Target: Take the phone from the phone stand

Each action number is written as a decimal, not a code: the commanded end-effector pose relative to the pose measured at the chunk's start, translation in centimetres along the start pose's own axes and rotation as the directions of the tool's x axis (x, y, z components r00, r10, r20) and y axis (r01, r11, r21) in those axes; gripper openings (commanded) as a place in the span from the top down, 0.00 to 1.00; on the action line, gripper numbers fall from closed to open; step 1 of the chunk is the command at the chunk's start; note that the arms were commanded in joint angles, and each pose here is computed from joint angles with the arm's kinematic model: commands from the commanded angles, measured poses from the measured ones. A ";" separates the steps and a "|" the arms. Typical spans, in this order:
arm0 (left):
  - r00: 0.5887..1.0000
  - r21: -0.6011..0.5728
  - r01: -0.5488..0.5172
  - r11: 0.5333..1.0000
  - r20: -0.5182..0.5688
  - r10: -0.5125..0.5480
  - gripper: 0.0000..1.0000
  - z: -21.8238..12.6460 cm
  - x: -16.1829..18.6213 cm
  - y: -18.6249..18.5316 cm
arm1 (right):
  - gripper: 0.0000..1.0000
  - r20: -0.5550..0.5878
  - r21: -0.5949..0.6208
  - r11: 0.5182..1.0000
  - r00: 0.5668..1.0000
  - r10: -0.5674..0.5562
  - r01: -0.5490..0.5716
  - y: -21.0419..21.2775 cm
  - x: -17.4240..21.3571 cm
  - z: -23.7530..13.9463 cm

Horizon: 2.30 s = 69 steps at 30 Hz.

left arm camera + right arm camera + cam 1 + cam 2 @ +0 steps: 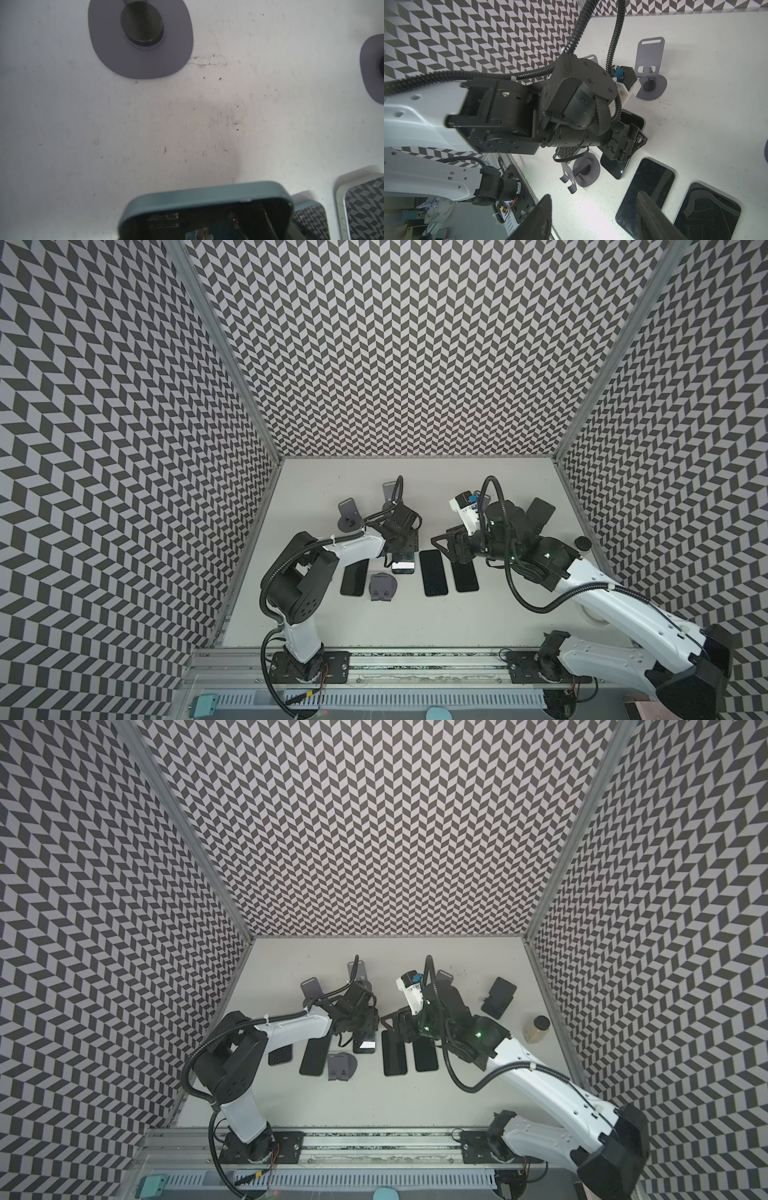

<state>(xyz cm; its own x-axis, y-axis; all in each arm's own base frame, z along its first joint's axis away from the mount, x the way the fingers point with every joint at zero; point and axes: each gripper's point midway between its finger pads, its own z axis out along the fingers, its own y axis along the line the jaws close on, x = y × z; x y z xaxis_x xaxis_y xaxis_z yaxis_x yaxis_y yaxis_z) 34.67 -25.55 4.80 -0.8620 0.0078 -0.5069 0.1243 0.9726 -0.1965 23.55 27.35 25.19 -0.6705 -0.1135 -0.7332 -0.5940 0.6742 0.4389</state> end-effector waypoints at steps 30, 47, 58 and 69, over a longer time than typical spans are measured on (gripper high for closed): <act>0.999 -0.015 0.003 1.000 -0.054 -0.004 0.35 1.7 1.7 0.1 | 0.37 0.077 -0.033 0.999 0.997 -0.031 0.033 1.2 -1.8 -1.0; 0.999 -0.001 0.018 1.000 -0.046 -0.018 0.35 2.2 1.1 -0.2 | 0.37 0.080 -0.033 0.999 0.996 -0.029 0.032 1.2 -1.8 -1.2; 0.999 -0.015 0.018 1.000 -0.049 -0.019 0.30 2.2 1.1 0.0 | 0.37 0.085 -0.029 0.999 0.996 -0.033 0.036 1.2 -2.0 -1.4; 0.999 -0.018 0.018 1.000 -0.034 -0.019 0.19 1.8 0.5 -0.2 | 0.37 0.089 -0.030 0.999 0.995 -0.041 0.044 1.5 -2.5 -1.5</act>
<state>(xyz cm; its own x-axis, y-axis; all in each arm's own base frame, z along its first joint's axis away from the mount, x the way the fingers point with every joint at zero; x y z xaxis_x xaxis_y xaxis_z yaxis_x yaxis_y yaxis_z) 35.05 -26.07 3.33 -0.8734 0.0049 -0.4869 0.1150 0.9737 -0.1965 23.37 27.18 25.80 -0.6559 -0.1097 -0.7468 -0.6049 0.6682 0.4331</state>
